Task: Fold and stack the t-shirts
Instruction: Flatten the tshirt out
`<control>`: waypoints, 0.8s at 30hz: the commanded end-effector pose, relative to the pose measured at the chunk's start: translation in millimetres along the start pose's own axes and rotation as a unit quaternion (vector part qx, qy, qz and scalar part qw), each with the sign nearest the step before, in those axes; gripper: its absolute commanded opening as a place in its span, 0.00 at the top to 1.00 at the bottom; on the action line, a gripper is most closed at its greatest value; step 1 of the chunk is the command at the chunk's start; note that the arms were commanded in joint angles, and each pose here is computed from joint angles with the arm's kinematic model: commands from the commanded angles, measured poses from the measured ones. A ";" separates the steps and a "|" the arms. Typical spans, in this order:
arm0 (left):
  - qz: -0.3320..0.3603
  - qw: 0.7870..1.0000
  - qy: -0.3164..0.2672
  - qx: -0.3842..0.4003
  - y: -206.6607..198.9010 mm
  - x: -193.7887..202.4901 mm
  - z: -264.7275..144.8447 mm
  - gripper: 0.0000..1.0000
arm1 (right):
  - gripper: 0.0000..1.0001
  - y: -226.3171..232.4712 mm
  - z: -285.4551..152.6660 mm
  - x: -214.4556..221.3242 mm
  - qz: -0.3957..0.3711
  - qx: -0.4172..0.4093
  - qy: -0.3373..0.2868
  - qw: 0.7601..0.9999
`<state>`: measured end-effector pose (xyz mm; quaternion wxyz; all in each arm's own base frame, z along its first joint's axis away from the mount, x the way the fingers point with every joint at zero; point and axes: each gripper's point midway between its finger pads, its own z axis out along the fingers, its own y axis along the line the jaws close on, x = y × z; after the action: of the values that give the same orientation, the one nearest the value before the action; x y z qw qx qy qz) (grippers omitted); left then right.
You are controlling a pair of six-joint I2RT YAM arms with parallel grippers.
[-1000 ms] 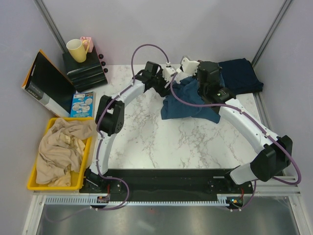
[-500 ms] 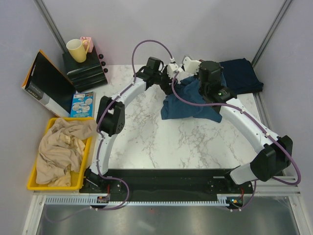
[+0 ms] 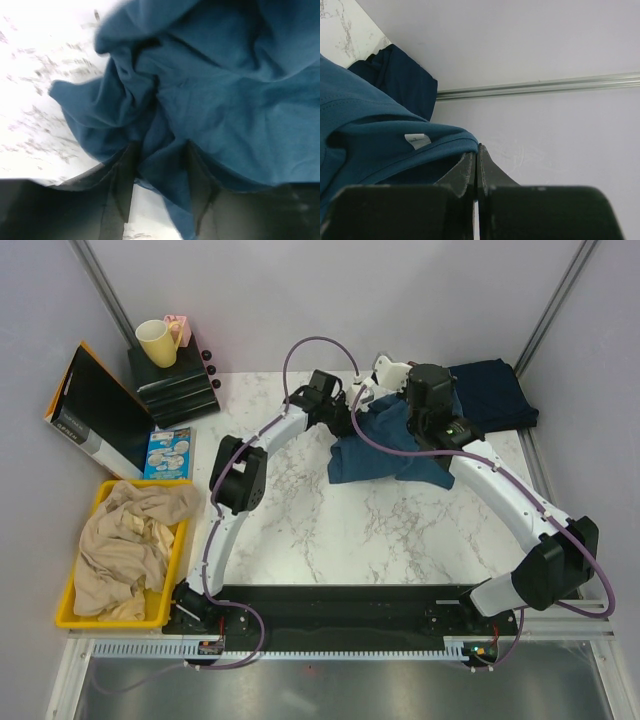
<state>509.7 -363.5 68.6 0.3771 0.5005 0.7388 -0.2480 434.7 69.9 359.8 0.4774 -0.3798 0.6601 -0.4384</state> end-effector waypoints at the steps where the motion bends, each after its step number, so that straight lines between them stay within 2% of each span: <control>1: 0.023 0.999 0.003 -0.025 9.6 -9.7 -3.1 0.98 | 1.00 -19.2 -3.4 -0.9 0.029 0.025 -0.001 0.999; 3: 0.020 0.998 0.008 -0.051 18.3 -12.8 -10.9 0.98 | 1.00 -19.6 -3.4 0.3 0.026 0.027 0.003 0.999; 6: 0.003 0.992 -0.004 -0.123 44.6 -40.0 -51.9 0.98 | 1.00 -25.8 -4.2 2.1 0.028 0.038 0.007 0.999; 7: 0.008 0.988 -0.028 -0.151 51.2 -69.2 -83.9 0.98 | 1.00 -28.5 -4.6 2.6 0.030 0.042 0.007 0.999; 10: 0.002 0.973 -0.063 -0.223 79.2 -105.9 -158.8 0.98 | 1.00 -37.2 -5.2 5.7 0.040 0.057 0.010 0.998; 11: 0.012 0.964 -0.082 -0.253 86.5 -126.5 -199.2 0.98 | 1.00 -40.4 -4.5 8.4 0.045 0.063 0.013 0.997; 14: 0.055 0.939 -0.103 -0.322 91.4 -167.3 -284.6 0.98 | 1.00 -46.2 -4.4 10.1 0.052 0.074 0.015 0.996; 17: 0.102 0.910 -0.118 -0.384 84.5 -200.7 -353.9 0.98 | 1.00 -59.0 -5.0 3.9 0.071 0.096 0.001 0.993; 20: 0.144 0.878 -0.118 -0.441 81.1 -221.2 -403.0 0.98 | 1.00 -67.0 -2.4 -1.7 0.089 0.110 -0.007 0.990; 21: 0.148 0.858 -0.115 -0.479 81.2 -227.4 -431.2 0.98 | 1.00 -68.6 -0.7 -2.4 0.093 0.115 -0.008 0.989; 24: 0.154 0.839 -0.121 -0.508 73.6 -233.1 -469.2 0.98 | 1.00 -80.2 6.1 -1.3 0.117 0.147 -0.011 0.982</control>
<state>499.9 -148.1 504.9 0.6945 0.3227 0.6378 0.0817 444.1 58.3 390.9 0.5300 -0.3124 0.6453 -0.4529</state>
